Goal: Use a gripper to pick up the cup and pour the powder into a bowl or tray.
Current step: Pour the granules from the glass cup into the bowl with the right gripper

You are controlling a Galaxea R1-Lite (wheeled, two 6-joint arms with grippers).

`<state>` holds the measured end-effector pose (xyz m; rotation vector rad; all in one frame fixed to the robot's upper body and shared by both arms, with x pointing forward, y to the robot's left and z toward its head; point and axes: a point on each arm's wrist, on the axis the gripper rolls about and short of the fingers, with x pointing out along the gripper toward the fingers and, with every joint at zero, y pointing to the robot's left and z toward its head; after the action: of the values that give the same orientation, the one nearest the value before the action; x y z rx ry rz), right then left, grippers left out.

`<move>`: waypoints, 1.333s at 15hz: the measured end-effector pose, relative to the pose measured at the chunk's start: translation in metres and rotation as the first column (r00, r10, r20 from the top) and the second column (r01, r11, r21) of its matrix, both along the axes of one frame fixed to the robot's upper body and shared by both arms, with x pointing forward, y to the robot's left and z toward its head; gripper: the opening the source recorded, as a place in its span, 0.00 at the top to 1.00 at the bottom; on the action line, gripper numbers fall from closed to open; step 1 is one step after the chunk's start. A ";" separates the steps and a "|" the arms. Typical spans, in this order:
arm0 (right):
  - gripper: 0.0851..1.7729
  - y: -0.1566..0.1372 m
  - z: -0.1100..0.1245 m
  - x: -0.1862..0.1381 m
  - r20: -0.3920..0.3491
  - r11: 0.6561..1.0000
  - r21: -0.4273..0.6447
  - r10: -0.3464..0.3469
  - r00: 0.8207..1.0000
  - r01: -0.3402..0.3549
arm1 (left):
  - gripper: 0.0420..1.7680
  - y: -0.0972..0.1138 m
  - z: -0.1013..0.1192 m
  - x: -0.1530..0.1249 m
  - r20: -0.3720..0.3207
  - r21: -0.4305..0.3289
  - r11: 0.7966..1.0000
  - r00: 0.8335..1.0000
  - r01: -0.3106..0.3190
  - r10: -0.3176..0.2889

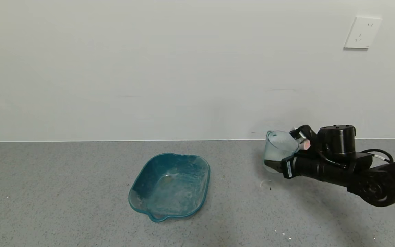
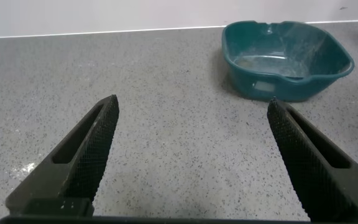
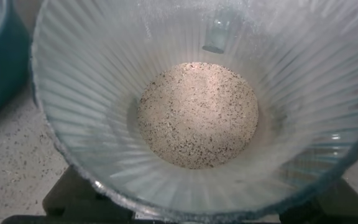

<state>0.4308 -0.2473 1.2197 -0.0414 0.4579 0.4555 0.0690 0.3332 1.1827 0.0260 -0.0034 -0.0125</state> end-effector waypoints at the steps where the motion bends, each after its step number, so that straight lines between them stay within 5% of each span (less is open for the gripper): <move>1: 0.28 -0.005 0.008 -0.002 0.004 1.000 -0.004 -0.009 1.000 0.009 | 0.03 0.000 0.000 0.000 0.000 0.000 1.000 1.000 0.000 0.000; 12: 0.28 -0.098 0.083 -0.034 0.134 0.964 -0.157 -0.196 0.972 0.216 | 0.03 0.000 0.000 0.000 0.000 0.000 1.000 1.000 0.000 0.000; 20: 0.28 -0.152 0.085 -0.038 0.213 0.877 -0.357 -0.259 0.942 0.321 | 0.03 0.000 0.000 0.000 -0.001 0.000 1.000 1.000 0.000 0.000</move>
<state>0.3933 -0.3990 1.3050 -0.3863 0.3831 0.0559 0.0690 0.3332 1.1826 0.0264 -0.0027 -0.0121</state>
